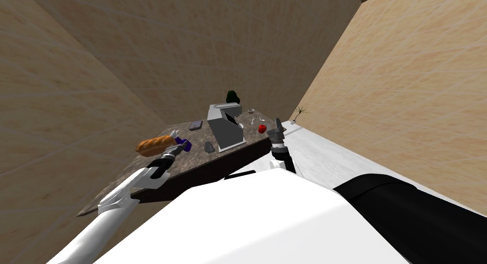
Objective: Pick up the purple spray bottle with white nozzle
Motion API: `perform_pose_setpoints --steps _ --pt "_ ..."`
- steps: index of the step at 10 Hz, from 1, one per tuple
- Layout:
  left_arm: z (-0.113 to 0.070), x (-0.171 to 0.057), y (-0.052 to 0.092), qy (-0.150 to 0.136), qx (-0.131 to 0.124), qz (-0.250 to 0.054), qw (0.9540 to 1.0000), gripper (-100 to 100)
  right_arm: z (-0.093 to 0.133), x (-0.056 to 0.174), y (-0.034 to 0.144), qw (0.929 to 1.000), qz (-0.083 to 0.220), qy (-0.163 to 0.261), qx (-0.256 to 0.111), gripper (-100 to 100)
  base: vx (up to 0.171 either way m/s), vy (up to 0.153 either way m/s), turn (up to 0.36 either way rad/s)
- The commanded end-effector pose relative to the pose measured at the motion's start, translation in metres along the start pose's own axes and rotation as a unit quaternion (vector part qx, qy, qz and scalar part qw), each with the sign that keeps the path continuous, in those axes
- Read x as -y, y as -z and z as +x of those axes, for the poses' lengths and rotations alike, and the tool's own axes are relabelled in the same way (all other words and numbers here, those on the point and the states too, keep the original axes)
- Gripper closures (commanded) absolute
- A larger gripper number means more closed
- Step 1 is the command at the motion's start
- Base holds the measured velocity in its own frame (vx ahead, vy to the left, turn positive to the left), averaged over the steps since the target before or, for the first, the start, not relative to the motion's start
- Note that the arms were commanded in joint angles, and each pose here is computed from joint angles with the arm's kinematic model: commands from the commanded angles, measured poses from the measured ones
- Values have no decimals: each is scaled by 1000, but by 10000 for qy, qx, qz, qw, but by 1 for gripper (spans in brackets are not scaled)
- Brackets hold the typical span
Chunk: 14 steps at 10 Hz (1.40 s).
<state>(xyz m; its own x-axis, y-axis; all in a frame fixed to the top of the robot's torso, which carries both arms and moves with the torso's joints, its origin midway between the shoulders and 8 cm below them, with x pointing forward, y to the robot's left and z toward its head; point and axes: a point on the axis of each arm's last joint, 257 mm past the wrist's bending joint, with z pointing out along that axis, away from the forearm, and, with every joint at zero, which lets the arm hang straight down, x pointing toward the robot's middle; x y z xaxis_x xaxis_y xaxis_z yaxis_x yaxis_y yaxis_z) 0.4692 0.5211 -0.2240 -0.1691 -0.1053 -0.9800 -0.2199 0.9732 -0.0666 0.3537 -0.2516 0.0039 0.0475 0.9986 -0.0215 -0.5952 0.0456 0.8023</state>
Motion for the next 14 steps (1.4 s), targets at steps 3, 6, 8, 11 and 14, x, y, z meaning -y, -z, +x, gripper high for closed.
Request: perform_pose_setpoints --steps 3,6,8,11,14 --pt "3 -13 -16 -44 -20 63 10000 -100 0 0 0 10000 0 0 0 0 3 -66 17" --pt "-1 -18 -26 -68 4 132 9999 -100 0 0 0 10000 0 0 0 0 -4 -36 12" --pt "-7 -20 -36 -88 50 216 9997 -100 0 0 0 10000 0 0 0 0 -3 -35 13" --pt "-4 -35 -44 -98 2 189 9998 -100 0 0 0 10000 0 0 0 0 -1 -55 17" --pt "-7 -44 -52 -102 2 210 9997 -100 0 0 0 10000 0 0 0 0 -4 -44 11"
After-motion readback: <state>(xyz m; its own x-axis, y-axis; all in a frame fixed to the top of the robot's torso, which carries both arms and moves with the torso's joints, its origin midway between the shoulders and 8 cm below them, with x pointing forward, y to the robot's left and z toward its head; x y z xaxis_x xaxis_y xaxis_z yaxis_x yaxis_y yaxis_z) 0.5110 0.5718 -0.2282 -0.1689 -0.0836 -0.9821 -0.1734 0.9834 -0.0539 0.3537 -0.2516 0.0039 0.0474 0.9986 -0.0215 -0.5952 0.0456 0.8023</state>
